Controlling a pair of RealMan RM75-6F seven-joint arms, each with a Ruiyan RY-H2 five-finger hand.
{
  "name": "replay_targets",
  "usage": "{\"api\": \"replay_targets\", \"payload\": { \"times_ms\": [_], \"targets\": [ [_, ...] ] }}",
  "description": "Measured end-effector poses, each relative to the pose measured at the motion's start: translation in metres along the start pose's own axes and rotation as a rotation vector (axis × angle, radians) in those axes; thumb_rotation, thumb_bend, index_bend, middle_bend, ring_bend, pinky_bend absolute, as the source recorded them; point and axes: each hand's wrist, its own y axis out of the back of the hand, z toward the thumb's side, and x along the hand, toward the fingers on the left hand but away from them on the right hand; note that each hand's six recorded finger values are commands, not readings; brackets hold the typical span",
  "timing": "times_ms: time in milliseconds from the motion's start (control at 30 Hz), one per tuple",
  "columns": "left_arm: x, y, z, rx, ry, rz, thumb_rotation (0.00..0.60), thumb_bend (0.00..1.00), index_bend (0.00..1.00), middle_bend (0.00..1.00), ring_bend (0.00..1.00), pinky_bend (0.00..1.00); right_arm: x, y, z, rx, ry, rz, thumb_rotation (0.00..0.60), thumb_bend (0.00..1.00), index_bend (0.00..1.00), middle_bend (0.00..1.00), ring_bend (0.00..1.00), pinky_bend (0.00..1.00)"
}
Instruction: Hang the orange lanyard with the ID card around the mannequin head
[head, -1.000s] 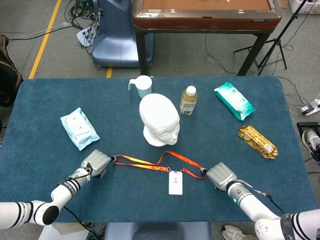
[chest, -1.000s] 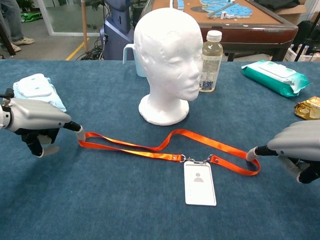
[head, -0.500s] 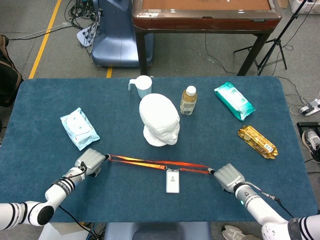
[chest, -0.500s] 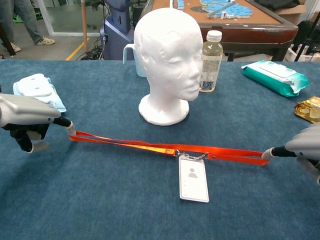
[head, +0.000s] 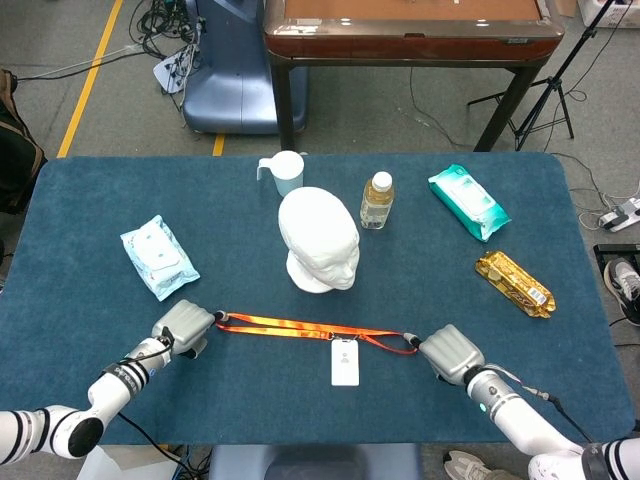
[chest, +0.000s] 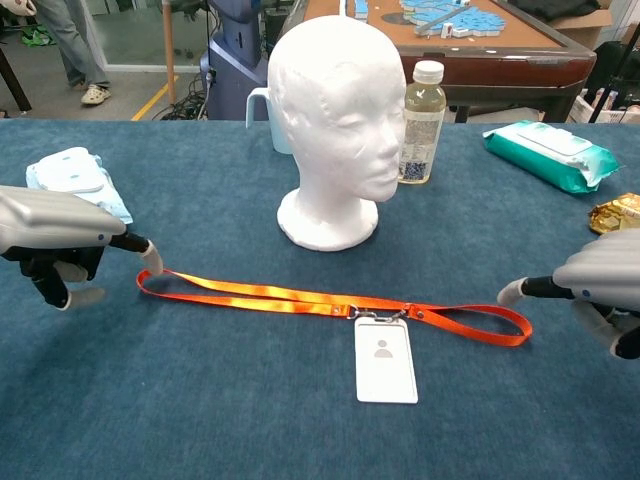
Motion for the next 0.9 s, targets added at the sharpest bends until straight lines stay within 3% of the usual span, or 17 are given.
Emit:
{"api": "replay_targets", "payload": {
  "times_ms": [267, 467, 600, 900],
  "targets": [
    [-0.008, 0.007, 0.002, -0.049, -0.022, 0.041, 0.6, 0.31, 0.18, 0.85, 0.8, 0.84, 0.003, 0.021, 0.005, -0.063, 0.024, -0.13, 0.6, 0.34, 0.13, 1.0, 1.0, 1.0],
    [-0.011, 0.019, 0.003, -0.066, -0.041, 0.145, 0.6, 0.29, 0.25, 0.74, 0.72, 0.84, 0.014, 0.046, -0.003, -0.085, 0.004, -0.224, 0.6, 0.34, 0.22, 0.95, 1.0, 1.0],
    [-0.006, 0.023, 0.003, -0.065, -0.043, 0.21, 0.6, 0.29, 0.28, 0.75, 0.73, 0.84, 0.02, 0.056, -0.009, -0.101, -0.013, -0.251, 0.6, 0.34, 0.23, 0.94, 1.0, 1.0],
    [0.013, 0.022, 0.013, -0.017, -0.038, 0.249, 0.6, 0.29, 0.34, 0.87, 0.83, 0.84, 0.027, 0.062, -0.016, -0.102, -0.039, -0.244, 0.6, 0.34, 0.25, 0.94, 1.0, 1.0]
  ]
}}
